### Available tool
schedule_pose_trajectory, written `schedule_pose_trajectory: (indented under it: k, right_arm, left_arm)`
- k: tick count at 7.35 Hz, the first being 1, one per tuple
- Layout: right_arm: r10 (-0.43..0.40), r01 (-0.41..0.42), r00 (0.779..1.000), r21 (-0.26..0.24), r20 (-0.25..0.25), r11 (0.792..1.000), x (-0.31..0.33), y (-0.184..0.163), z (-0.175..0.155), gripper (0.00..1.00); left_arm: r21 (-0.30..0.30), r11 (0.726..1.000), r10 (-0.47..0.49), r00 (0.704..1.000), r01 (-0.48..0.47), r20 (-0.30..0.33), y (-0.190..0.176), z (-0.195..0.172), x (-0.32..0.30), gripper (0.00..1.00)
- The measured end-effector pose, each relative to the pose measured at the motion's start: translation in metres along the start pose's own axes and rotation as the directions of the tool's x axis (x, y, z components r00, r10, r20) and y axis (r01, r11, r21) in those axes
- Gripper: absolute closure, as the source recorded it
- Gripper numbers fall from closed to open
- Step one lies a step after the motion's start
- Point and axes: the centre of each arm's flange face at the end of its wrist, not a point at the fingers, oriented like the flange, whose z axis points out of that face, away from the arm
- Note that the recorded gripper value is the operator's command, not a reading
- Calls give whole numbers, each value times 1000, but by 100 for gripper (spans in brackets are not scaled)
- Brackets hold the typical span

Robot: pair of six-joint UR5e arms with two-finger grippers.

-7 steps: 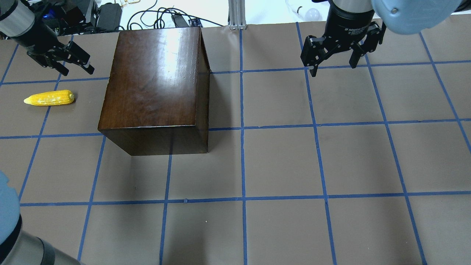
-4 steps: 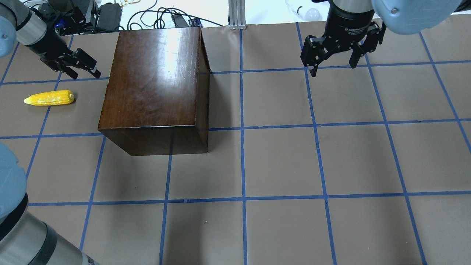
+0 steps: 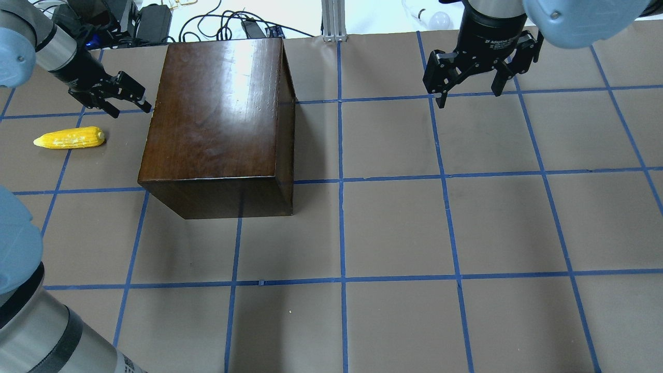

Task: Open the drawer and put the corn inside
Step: 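Lower the left gripper onto the white drawer handle and grasp it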

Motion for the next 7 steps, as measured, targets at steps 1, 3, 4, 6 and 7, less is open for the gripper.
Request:
schedule_pose_trajectory:
  k: [1, 3, 4, 6, 7]
  right_arm:
    - [0, 0, 1000, 0, 0, 1000, 0, 0, 0, 0]
    - [-1, 1, 1000, 0, 0, 1000, 0, 0, 0, 0]
    - [-1, 1, 1000, 0, 0, 1000, 0, 0, 0, 0]
    - [-1, 1, 1000, 0, 0, 1000, 0, 0, 0, 0]
    - [-1, 1, 1000, 0, 0, 1000, 0, 0, 0, 0]
  left_arm:
    - [-3, 1000, -13, 1000, 13, -9, 0, 4, 0, 0]
    - [3, 1000, -18, 999, 18, -36, -2, 8, 2, 0]
    - [9, 1000, -16, 999, 17, -50, -2, 9, 3, 0]
    - [-4, 1000, -13, 998, 13, -66, -1, 19, 2, 0]
    - [-13, 1000, -15, 997, 14, -71, 1, 25, 1, 0]
